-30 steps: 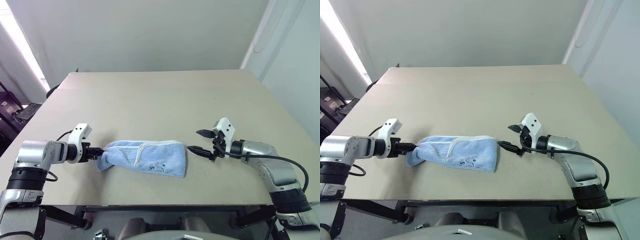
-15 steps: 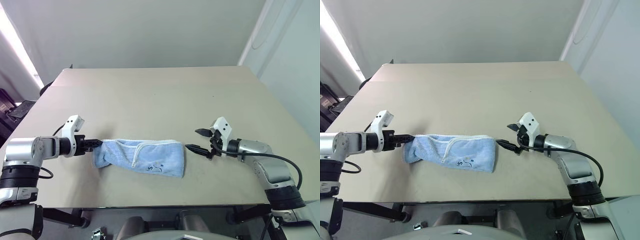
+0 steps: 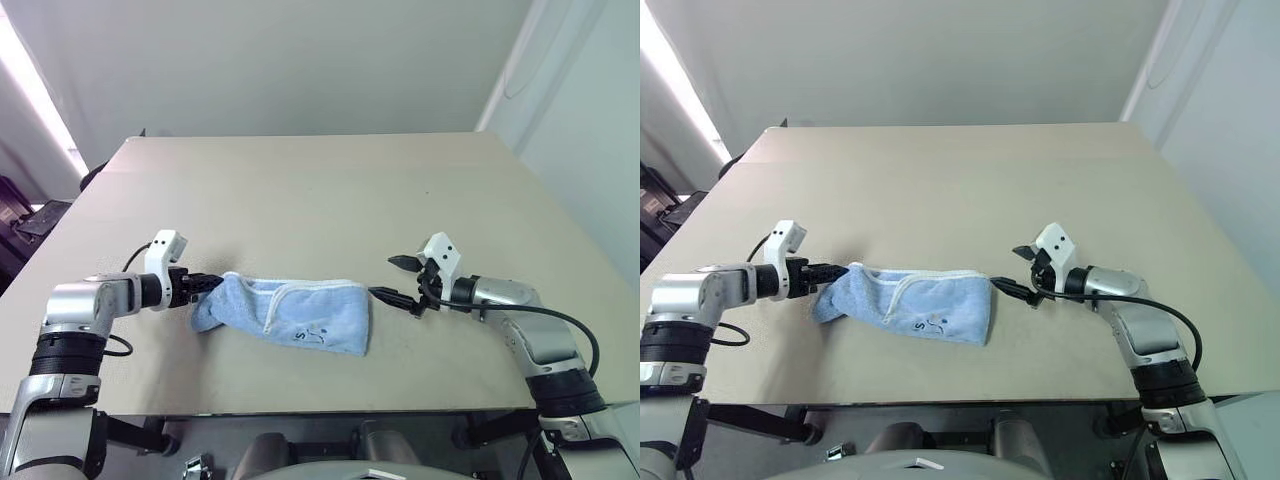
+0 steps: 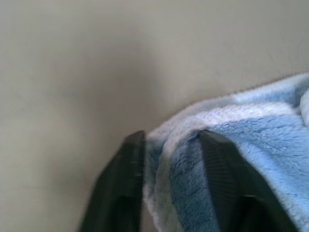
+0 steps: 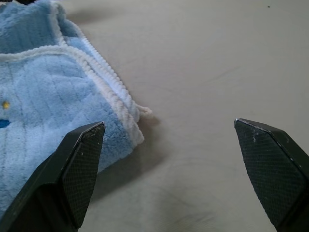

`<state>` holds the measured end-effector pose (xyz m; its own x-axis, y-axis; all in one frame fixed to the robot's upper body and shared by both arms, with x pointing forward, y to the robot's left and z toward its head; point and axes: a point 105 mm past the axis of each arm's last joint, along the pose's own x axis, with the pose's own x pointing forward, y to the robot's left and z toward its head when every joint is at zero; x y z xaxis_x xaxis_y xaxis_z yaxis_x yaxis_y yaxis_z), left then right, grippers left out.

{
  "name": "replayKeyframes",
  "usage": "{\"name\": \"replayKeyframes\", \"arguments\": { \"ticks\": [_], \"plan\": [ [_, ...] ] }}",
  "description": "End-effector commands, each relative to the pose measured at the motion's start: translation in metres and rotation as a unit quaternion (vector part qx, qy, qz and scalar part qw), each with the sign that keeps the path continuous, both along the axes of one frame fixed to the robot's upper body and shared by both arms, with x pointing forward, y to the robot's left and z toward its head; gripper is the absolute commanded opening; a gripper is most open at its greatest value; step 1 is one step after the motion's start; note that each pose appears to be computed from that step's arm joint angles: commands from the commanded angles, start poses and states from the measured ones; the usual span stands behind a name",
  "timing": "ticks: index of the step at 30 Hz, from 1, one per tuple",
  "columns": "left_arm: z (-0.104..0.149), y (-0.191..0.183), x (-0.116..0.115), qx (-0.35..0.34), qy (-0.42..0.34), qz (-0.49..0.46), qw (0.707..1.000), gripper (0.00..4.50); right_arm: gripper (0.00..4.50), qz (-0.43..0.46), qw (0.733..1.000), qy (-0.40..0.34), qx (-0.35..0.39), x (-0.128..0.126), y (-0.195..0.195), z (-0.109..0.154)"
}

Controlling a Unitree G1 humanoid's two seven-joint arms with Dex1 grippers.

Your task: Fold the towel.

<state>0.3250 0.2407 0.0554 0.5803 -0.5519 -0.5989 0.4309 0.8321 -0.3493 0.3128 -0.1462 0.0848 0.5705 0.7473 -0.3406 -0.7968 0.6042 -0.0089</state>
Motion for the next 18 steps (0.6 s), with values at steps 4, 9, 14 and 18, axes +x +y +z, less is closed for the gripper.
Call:
{"name": "replayKeyframes", "arguments": {
  "ticks": [4, 9, 14, 18],
  "plan": [
    [-0.012, 0.008, -0.002, 0.069, 0.019, -0.021, 0.997, 2.06, 4.50, -0.004, 1.000, -0.025, 0.000, 0.005, -0.001, 0.012],
    [-0.025, 0.000, -0.008, 0.117, 0.005, -0.075, 0.990, 2.06, 4.50, -0.009, 1.000, -0.026, -0.005, 0.006, -0.002, 0.010],
    [-0.027, -0.021, -0.016, 0.094, 0.010, -0.107, 0.990, 2.06, 4.50, -0.013, 1.000, -0.027, -0.007, 0.008, -0.002, 0.010],
    [-0.031, -0.026, -0.019, 0.100, 0.009, -0.116, 0.988, 2.06, 4.50, -0.016, 1.000, -0.025, -0.010, 0.008, -0.004, 0.009]
  ]
}}
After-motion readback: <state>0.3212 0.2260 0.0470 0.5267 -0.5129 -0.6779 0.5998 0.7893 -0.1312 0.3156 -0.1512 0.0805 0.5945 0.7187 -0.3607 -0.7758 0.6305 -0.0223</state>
